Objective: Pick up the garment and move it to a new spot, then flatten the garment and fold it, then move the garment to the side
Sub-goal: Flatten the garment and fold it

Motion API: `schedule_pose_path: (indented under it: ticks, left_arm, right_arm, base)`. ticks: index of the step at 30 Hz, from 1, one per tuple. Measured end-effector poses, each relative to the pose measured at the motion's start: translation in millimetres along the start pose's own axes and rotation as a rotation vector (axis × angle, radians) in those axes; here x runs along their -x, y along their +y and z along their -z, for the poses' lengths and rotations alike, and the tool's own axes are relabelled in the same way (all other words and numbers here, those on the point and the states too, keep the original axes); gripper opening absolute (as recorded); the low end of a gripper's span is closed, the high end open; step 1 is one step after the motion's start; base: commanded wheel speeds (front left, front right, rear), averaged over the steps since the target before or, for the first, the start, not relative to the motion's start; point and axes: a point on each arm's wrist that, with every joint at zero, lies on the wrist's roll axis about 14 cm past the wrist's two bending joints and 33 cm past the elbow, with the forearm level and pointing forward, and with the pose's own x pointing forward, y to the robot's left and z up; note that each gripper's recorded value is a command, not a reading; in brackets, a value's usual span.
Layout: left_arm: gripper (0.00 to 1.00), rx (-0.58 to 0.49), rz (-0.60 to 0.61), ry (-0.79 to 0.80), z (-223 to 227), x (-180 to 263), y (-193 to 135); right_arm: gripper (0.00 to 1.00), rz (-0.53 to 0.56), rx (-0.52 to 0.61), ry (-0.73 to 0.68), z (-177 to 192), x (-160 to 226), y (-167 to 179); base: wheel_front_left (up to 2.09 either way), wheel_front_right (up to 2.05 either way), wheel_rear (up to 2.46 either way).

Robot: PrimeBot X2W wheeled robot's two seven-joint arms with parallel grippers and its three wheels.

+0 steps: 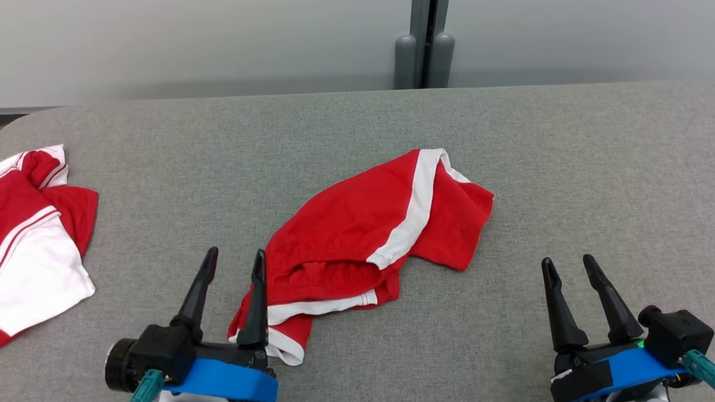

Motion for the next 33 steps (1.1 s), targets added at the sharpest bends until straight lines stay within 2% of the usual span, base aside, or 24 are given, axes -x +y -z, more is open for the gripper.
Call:
schedule_pose_path:
  ticks: [8, 17, 24, 28, 33]
  left_arm:
    - [1.0, -0.06, -0.066, -0.134, -42, 0, 18]
    - [1.0, -0.141, -0.154, -0.127, -44, 8, 45]
    - [1.0, -0.155, -0.198, -0.097, -37, 17, 61]
    - [1.0, -0.162, -0.222, -0.087, -35, 24, 68]
    - [1.0, -0.164, -0.244, -0.066, -29, 31, 74]
  right_arm:
    - [1.0, 0.013, 0.007, -0.013, -5, 6, -4]
    - [1.0, 0.049, 0.015, -0.013, -6, 15, -15]
    - [1.0, 0.06, 0.015, 0.0, -2, 20, -17]
    - [1.0, 0.039, 0.014, 0.009, 0, 19, -11]
    - [1.0, -0.049, 0.028, 0.028, 7, 9, 16]
  base:
    - [0.0, 0.0, 0.0]
    - [0.0, 0.0, 0.0]
    - [0.0, 0.0, 0.0]
    - [0.0, 0.0, 0.0]
    - [0.0, 0.0, 0.0]
